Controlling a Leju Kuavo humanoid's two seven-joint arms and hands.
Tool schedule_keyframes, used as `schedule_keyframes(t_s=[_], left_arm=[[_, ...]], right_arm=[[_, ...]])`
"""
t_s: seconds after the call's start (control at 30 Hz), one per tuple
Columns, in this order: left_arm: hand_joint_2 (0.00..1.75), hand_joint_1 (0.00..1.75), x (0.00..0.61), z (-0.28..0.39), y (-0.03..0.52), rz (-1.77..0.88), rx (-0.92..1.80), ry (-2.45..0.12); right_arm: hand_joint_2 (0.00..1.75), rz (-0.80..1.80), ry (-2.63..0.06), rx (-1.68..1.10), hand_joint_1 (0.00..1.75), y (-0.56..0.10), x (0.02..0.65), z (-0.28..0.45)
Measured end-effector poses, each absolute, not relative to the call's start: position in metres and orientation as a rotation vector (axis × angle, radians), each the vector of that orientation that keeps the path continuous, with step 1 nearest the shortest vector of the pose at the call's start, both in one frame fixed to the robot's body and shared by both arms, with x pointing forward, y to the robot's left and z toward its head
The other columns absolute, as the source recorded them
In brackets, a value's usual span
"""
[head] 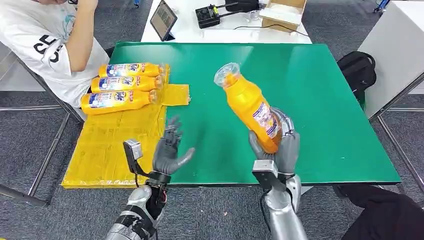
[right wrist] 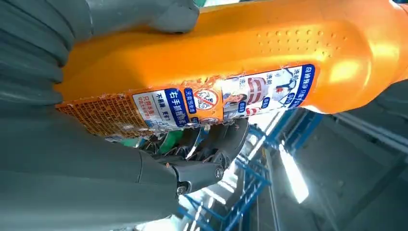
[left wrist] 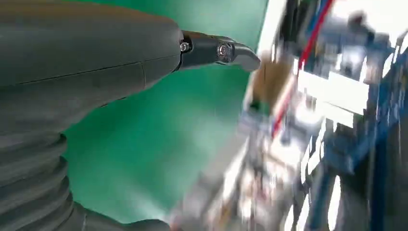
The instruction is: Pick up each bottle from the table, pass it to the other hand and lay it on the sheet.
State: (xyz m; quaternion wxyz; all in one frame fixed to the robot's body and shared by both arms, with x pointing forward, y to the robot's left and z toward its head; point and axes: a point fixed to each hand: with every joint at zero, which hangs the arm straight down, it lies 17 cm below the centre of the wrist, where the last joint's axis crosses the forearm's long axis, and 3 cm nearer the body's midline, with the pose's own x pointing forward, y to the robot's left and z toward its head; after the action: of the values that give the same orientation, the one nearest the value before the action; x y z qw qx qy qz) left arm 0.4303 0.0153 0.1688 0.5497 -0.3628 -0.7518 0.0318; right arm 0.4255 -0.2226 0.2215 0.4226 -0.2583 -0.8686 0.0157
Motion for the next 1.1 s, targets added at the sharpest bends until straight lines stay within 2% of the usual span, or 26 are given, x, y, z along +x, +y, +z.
schedule_keyframes(t_s=[0.17, 0.33, 1.1], left_arm=[[1.75, 0.0, 0.403, 0.192, -0.017, 0.027, -1.101, -1.729], [1.75, 0.0, 0.389, 0.206, -0.031, -0.005, -1.195, -1.719], [1.75, 0.0, 0.38, 0.195, -0.033, -0.002, -1.166, -1.714]], right_arm=[[1.75, 0.084, -2.168, -0.589, 1.75, -0.192, 0.417, 0.211], [1.75, 0.148, -2.152, -0.526, 1.75, -0.161, 0.415, 0.198], [1.75, 0.288, -2.045, -0.396, 1.75, -0.098, 0.42, 0.147]])
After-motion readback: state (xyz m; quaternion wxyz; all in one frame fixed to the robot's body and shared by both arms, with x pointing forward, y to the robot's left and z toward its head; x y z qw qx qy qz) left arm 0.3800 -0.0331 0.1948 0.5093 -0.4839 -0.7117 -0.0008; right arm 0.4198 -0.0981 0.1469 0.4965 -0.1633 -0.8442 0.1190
